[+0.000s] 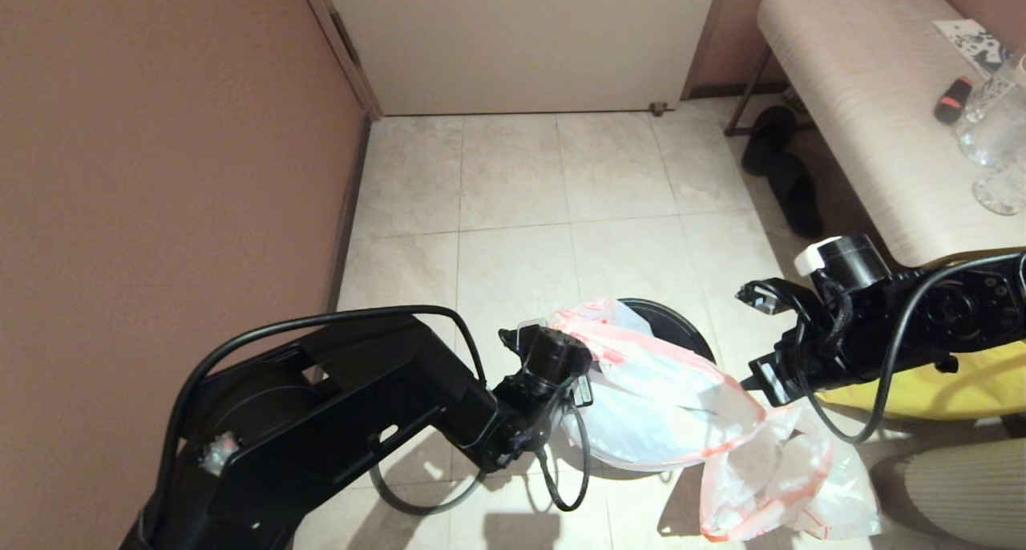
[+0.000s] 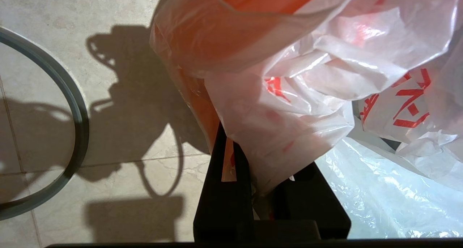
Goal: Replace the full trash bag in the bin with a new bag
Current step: Put the new garbage bag on the trash can
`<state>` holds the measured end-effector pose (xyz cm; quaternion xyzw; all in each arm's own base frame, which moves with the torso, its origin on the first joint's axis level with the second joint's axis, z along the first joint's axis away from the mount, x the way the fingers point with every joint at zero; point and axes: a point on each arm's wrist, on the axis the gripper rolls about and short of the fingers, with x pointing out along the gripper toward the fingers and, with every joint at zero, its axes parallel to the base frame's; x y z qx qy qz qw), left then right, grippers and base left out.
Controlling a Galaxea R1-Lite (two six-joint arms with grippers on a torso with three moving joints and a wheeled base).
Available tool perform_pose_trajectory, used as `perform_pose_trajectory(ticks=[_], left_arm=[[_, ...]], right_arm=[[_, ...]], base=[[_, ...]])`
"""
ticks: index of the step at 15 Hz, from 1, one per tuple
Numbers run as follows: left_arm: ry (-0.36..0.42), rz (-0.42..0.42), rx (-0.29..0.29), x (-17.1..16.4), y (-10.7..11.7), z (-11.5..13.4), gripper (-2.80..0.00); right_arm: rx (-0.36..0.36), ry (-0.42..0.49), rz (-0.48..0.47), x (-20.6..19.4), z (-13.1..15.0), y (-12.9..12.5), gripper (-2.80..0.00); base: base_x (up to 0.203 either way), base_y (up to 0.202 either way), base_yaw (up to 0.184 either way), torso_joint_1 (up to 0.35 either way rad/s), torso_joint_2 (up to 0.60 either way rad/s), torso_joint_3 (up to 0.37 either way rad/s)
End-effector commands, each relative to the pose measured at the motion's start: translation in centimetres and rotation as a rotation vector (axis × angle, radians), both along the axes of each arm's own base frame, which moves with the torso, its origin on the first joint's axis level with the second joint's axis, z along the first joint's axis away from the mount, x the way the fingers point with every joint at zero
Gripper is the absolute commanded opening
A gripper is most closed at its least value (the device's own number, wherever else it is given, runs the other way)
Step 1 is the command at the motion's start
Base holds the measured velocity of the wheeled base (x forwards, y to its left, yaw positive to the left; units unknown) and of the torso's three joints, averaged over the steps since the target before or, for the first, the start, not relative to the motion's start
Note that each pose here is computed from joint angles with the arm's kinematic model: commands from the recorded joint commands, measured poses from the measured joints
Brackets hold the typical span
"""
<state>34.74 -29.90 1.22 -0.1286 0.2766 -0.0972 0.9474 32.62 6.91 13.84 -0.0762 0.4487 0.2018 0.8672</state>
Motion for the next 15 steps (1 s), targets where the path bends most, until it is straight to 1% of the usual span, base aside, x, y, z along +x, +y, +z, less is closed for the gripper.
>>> perform_pose_trajectory(ticks=[1, 5, 10, 13, 15], left_arm=[[0.000, 0.008, -0.002, 0.1, 0.1, -0.1, -2.80], [0.001, 0.012, -0.001, 0.3, 0.3, -0.1, -2.80], [0.003, 0.009, 0.007, 0.2, 0.4, -0.2, -2.80], [0.004, 0.008, 0.007, 0.1, 0.4, -0.2, -2.80], [0.003, 0.006, 0.008, 0.1, 0.4, -0.2, -2.80]], right_arm=[[-0.001, 0.076, 0.009, 1.4, -2.8, -0.7, -2.80], [-0.032, 0.139, 0.028, 2.4, -5.5, -1.1, -2.80], [-0.038, 0.198, 0.026, 3.5, -8.0, -1.0, -2.80], [-0.019, 0.219, -0.011, 4.7, -9.9, -0.9, -2.80], [-0.005, 0.207, -0.039, 5.6, -11.5, -0.9, -2.80]], base=[[0.000, 0.000, 0.000, 0.000, 0.00, 0.000], [0.000, 0.000, 0.000, 0.000, 0.00, 0.000], [0.000, 0.000, 0.000, 0.000, 0.00, 0.000], [0.000, 0.000, 0.000, 0.000, 0.00, 0.000], [0.000, 0.000, 0.000, 0.000, 0.00, 0.000]])
